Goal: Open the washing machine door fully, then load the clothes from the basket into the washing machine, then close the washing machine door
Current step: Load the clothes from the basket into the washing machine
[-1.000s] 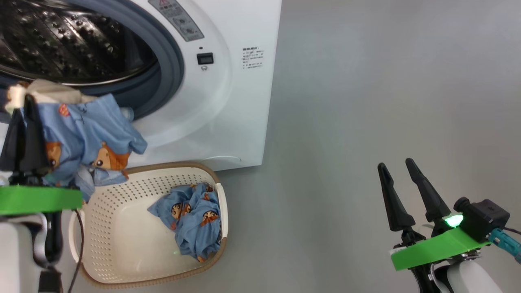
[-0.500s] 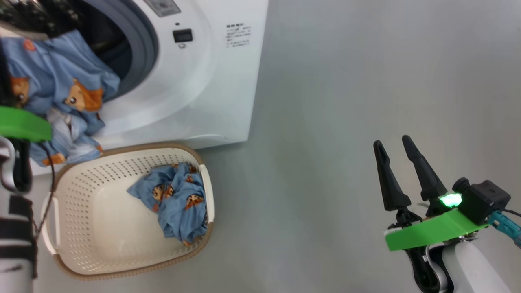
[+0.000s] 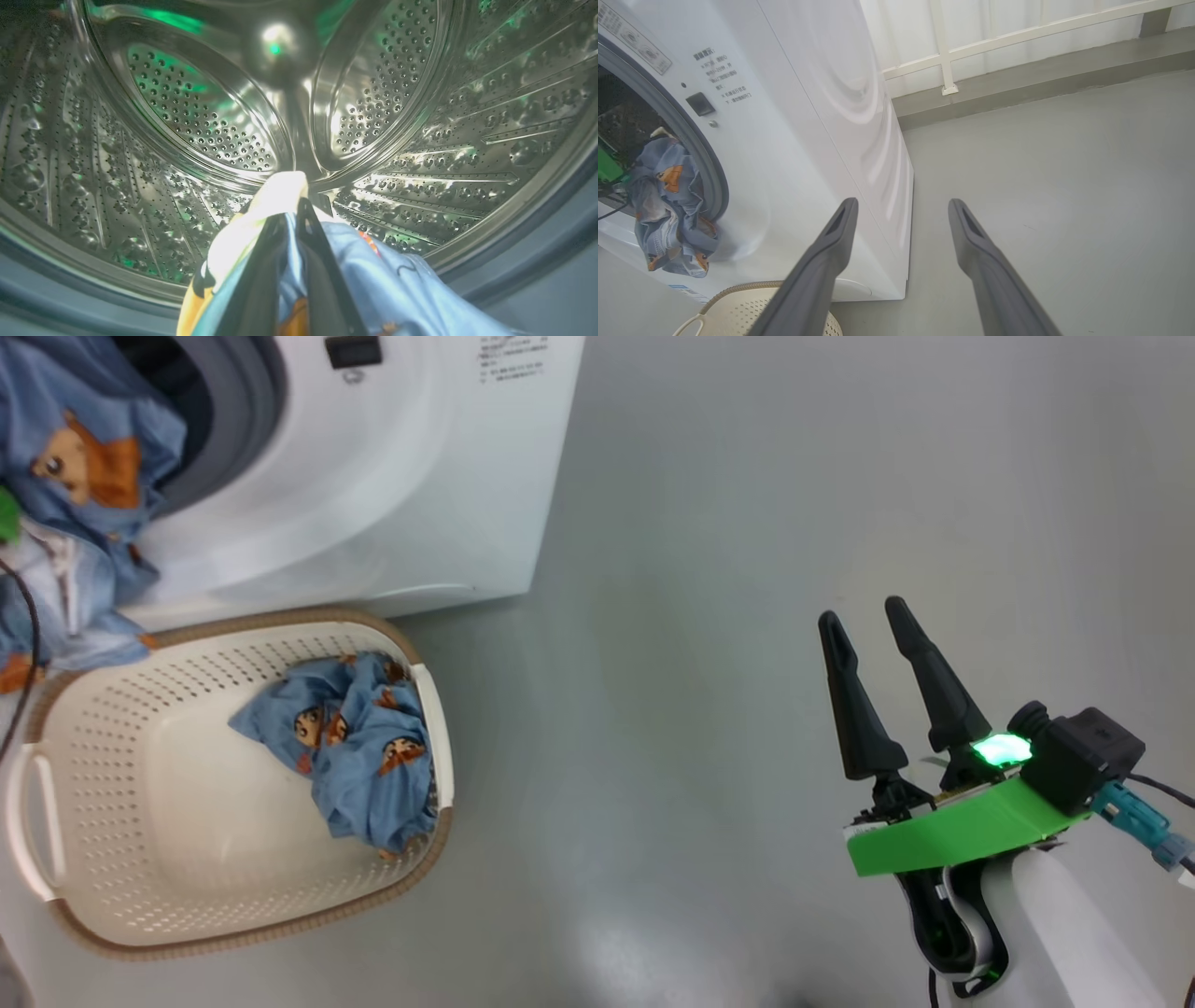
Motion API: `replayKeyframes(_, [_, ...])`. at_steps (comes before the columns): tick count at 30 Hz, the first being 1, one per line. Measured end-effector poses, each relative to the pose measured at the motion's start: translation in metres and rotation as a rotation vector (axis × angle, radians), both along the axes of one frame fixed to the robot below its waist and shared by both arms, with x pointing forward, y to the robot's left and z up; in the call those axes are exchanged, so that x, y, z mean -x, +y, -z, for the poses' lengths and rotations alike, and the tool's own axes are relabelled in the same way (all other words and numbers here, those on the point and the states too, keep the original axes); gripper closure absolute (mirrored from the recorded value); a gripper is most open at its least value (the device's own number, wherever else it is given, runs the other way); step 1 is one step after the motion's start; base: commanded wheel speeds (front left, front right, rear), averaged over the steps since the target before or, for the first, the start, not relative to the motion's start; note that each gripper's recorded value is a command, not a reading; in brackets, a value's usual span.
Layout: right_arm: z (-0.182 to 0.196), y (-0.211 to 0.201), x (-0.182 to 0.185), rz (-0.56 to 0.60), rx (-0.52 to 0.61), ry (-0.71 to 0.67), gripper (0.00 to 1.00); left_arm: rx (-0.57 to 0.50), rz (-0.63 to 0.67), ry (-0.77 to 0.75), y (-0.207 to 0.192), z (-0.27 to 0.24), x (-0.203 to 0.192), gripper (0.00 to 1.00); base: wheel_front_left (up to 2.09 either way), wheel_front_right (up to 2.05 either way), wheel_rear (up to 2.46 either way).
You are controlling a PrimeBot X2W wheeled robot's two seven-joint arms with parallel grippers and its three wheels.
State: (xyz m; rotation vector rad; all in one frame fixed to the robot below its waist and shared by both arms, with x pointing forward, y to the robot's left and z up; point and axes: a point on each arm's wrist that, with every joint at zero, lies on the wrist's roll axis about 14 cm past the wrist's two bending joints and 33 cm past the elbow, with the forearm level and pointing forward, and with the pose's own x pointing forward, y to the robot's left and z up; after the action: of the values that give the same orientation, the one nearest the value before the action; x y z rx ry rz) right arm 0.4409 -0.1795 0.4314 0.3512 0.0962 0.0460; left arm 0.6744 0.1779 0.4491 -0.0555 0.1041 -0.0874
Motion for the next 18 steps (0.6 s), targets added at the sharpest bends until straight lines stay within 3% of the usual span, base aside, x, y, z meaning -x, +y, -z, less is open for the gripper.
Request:
replayKeyframes(12, [0.02,-0.001,-0.004,0.006,0.005,0.048,0.0,-0.008,-0.007,0.073,-0.003,0.028,-0.036,1.0,0.0,0.0,0.0])
replayKeyframes(18, [0.028,-0.004,-0.007,0.022,0.006,0.065,0.0,0.002,0.007,-0.062,-0.008,0.0,-0.063,1.0,0.0,0.0,0.0])
